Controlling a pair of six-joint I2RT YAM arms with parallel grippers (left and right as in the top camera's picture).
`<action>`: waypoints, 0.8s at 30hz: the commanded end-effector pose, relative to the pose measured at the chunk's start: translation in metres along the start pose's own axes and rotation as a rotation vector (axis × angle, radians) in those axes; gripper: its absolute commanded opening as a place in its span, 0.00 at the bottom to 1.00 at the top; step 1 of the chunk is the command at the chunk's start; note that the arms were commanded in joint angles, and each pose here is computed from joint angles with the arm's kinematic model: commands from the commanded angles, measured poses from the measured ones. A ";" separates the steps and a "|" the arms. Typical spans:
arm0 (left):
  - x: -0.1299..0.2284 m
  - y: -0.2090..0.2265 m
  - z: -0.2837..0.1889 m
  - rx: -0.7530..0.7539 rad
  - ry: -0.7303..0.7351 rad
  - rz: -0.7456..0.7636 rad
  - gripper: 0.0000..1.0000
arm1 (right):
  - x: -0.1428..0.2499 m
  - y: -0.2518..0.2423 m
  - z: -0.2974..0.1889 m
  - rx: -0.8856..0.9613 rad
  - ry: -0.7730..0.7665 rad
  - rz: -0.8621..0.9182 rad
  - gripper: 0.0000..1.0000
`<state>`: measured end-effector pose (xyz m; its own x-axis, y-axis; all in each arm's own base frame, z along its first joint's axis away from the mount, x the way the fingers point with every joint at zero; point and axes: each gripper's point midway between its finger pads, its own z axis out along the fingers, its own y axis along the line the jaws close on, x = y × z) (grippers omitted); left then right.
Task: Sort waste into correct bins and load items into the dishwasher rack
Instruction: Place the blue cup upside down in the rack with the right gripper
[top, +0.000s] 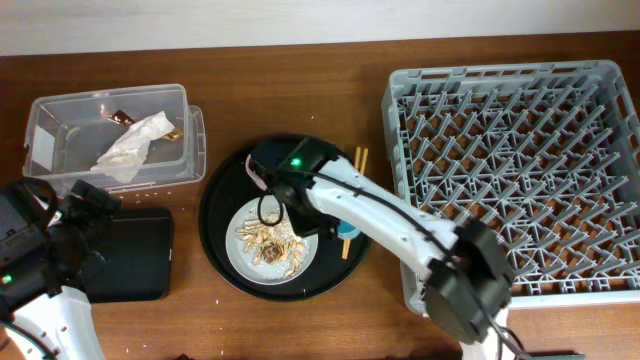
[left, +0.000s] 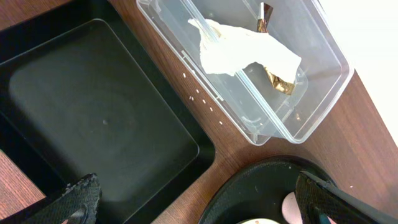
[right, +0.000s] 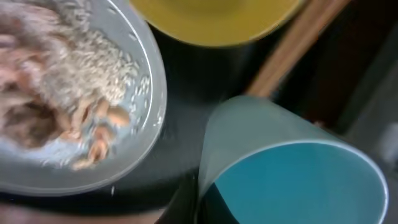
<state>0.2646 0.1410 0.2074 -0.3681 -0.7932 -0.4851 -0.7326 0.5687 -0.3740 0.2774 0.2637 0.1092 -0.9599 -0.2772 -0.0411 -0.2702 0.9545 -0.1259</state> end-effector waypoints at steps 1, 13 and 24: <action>-0.002 0.000 -0.002 0.000 -0.011 -0.009 0.99 | -0.007 -0.022 -0.087 -0.122 -0.167 0.043 0.04; -0.002 0.000 -0.002 0.000 -0.011 -0.009 0.99 | -0.014 -0.275 -0.154 -0.975 -0.614 0.217 0.04; -0.002 0.000 -0.002 0.000 -0.011 -0.009 0.99 | -0.007 -0.361 -0.050 -1.240 -0.500 0.598 0.04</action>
<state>0.2646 0.1409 0.2073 -0.3684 -0.7933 -0.4847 -0.7325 0.5687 -0.3741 0.3774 -0.0474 0.2040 -0.9266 0.3579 -0.1151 0.0243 0.3625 0.9317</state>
